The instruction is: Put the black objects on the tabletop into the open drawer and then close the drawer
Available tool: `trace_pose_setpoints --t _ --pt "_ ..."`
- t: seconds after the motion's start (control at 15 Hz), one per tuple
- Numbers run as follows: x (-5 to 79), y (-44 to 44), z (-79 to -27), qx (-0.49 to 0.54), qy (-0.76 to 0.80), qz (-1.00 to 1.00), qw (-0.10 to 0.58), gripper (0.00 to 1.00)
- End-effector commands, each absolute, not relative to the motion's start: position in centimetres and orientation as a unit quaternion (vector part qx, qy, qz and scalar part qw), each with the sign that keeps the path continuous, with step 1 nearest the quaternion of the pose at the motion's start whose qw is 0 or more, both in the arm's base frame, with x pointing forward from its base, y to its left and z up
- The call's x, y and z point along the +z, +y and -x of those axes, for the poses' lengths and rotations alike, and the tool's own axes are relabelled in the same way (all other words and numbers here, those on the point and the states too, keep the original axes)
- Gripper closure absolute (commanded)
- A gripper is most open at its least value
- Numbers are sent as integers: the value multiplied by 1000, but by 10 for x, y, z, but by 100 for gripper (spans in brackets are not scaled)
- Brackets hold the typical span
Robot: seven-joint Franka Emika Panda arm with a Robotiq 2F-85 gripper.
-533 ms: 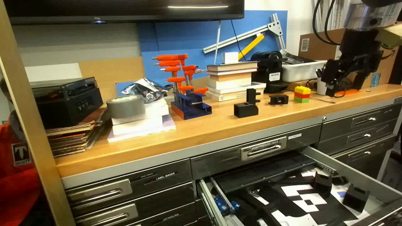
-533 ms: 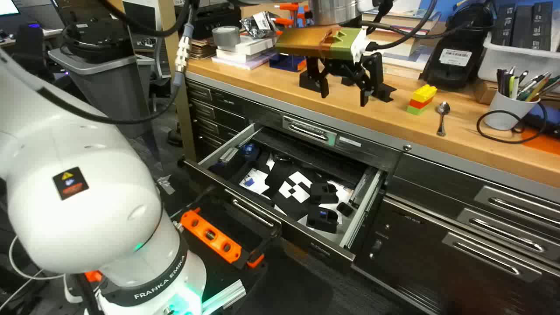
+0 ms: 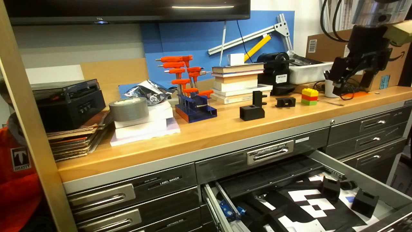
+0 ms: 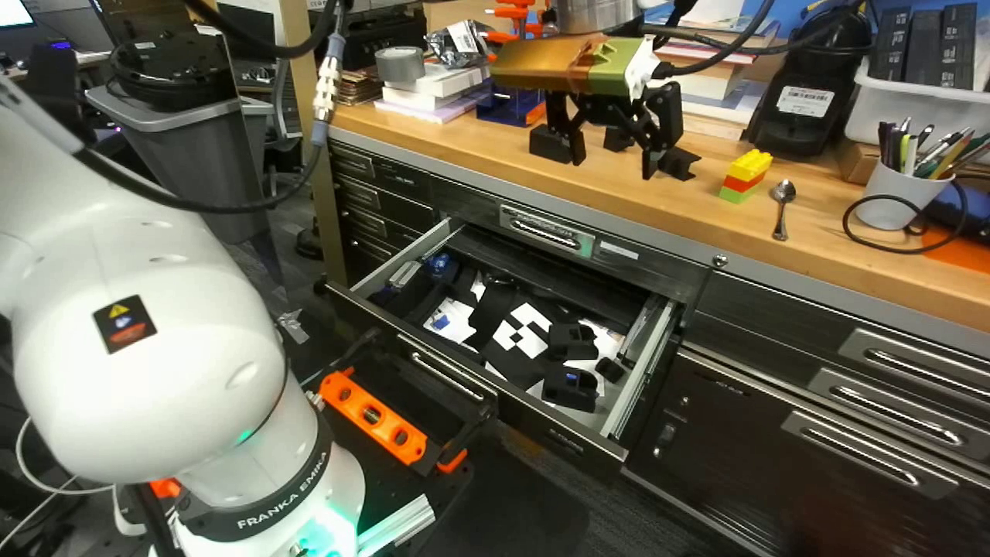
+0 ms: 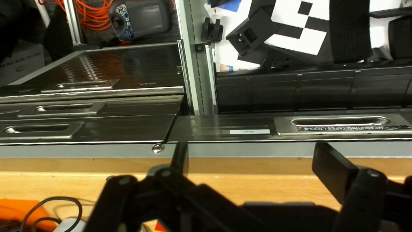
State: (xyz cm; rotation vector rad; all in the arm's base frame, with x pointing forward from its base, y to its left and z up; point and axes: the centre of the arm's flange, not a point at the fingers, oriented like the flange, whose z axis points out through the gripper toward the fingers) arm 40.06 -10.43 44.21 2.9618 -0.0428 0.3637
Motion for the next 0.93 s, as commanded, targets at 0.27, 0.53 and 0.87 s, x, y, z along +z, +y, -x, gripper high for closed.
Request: trace_pose_setpoints --t 0.27,0.53,0.87 --pt "448 -71 -438 239 -86 -966 45 0" --pt "445 -51 -476 270 -103 -956 49 0" --pt "429 -46 -538 259 -109 -958 53 0"
